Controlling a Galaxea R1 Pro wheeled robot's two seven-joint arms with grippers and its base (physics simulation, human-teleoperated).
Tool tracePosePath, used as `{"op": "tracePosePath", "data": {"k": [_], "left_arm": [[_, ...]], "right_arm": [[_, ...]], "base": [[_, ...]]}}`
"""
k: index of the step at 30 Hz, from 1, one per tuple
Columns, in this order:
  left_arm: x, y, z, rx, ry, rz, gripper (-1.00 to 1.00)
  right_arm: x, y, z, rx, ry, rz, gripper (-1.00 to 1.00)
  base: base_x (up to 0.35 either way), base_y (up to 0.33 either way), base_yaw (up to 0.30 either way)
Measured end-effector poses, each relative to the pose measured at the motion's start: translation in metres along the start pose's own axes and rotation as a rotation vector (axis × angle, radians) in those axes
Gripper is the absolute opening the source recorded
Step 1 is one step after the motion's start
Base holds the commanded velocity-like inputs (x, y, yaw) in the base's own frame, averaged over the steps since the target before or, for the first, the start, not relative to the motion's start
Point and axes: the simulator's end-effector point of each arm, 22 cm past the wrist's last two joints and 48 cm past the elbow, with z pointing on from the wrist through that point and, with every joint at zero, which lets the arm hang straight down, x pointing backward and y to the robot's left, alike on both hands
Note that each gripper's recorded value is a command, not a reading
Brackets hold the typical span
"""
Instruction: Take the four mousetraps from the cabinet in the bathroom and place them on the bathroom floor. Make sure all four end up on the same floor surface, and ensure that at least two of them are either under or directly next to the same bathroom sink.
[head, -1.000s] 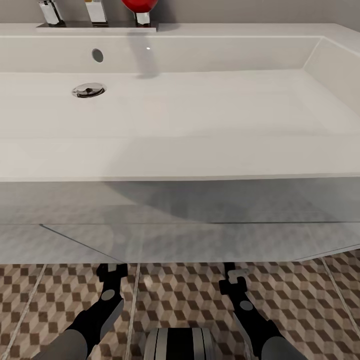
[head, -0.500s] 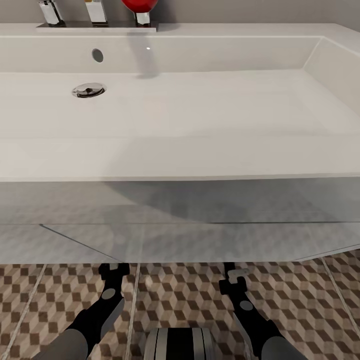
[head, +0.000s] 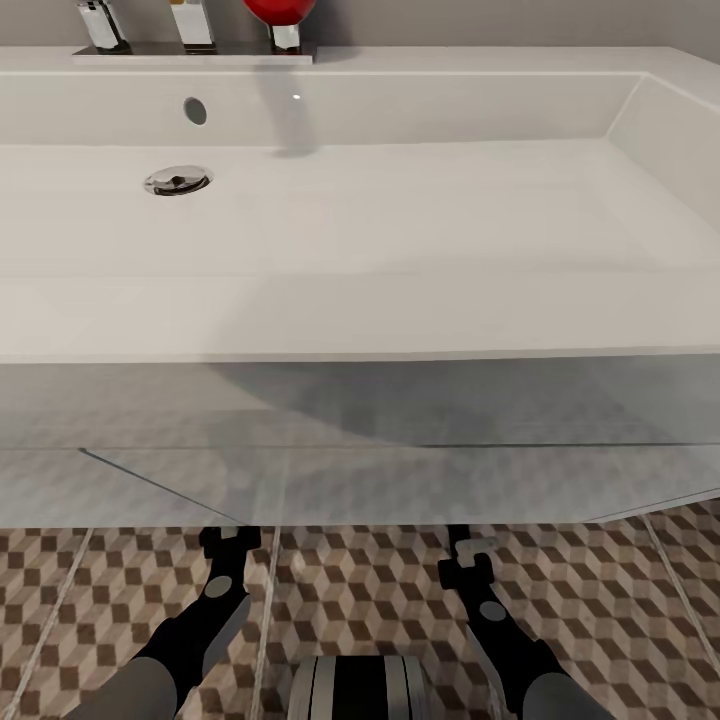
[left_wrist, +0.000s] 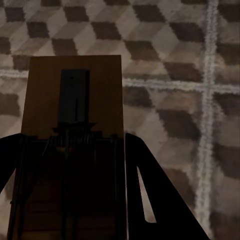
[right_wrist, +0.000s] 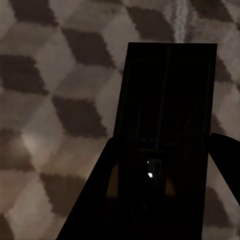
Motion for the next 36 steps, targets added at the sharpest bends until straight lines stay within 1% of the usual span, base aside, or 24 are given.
{"op": "tracePosePath", "data": {"k": [5,14,18,36], "left_arm": [[0.001,0.0,0.0,0.0,0.003,0.003,-1.0],[0.005,0.006,0.001,-0.009,0.012,0.009,-1.0],[0.016,0.005,0.002,-0.009,0.029,0.012,-1.0],[0.016,0.003,0.002,-0.006,0.029,0.01,-1.0]], "right_arm": [[0.0,0.0,0.0,0.0,0.0,0.0,-1.0],[0.0,0.0,0.0,0.0,-0.001,0.0,-1.0],[0.009,0.001,0.003,-0.002,0.016,0.0,-1.0],[0.009,0.001,0.003,-0.002,0.016,0.0,-1.0]], "base": [[0.0,0.0,0.0],[0.0,0.0,0.0],[0.0,0.0,0.0],[0.0,0.0,0.0]]}}
